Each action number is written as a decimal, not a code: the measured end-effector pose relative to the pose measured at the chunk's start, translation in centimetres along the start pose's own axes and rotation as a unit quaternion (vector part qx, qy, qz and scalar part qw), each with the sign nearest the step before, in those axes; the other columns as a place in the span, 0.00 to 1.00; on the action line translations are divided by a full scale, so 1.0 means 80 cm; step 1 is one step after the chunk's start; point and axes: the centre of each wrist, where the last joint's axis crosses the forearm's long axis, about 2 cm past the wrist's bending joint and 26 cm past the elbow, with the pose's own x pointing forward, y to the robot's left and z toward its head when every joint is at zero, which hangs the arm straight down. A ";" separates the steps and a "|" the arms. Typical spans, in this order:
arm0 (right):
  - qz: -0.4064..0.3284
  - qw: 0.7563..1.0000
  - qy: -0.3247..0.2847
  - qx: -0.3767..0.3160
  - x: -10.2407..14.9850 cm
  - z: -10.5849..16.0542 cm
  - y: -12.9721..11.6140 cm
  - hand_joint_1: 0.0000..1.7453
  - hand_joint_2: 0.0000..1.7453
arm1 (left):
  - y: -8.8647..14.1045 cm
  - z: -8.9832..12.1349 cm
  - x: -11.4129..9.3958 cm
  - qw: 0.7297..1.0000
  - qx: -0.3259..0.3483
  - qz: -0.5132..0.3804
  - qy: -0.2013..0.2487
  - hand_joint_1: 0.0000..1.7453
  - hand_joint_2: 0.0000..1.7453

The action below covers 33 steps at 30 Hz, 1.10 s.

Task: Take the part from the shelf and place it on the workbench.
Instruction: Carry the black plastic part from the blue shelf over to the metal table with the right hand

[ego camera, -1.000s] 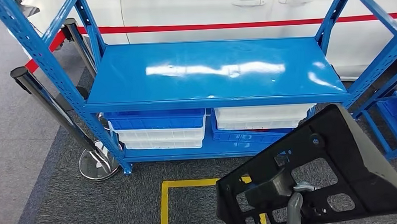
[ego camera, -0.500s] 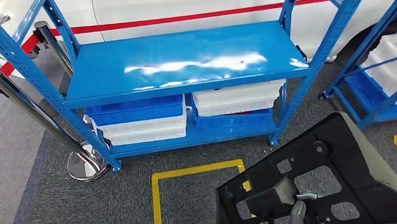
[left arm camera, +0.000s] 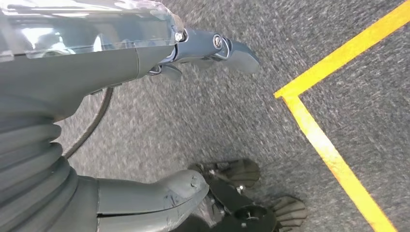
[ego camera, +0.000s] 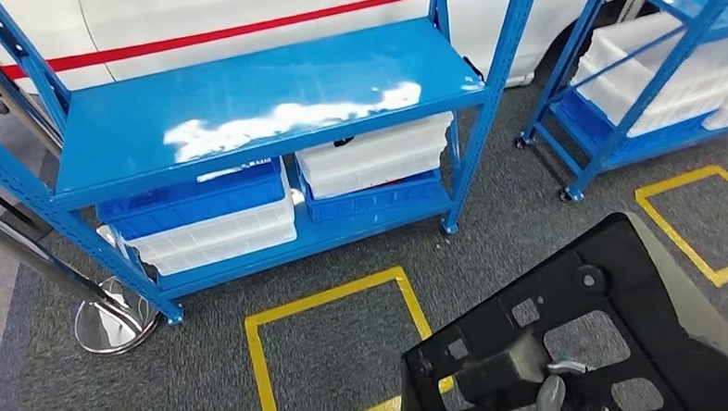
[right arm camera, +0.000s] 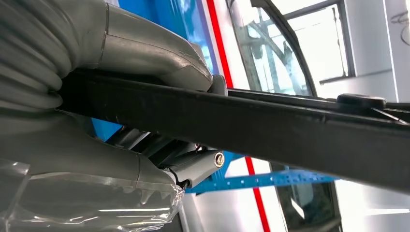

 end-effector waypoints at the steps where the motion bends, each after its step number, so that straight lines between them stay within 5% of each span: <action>1: 0.001 1.000 0.002 -0.001 0.000 0.001 -0.001 1.00 1.00 | -0.001 0.000 0.000 1.000 -0.001 0.000 0.000 0.00 1.00; 33: 0.014 1.000 0.020 -0.008 0.000 0.007 -0.012 1.00 1.00 | 0.005 0.000 -0.003 1.000 0.004 -0.002 0.003 0.00 1.00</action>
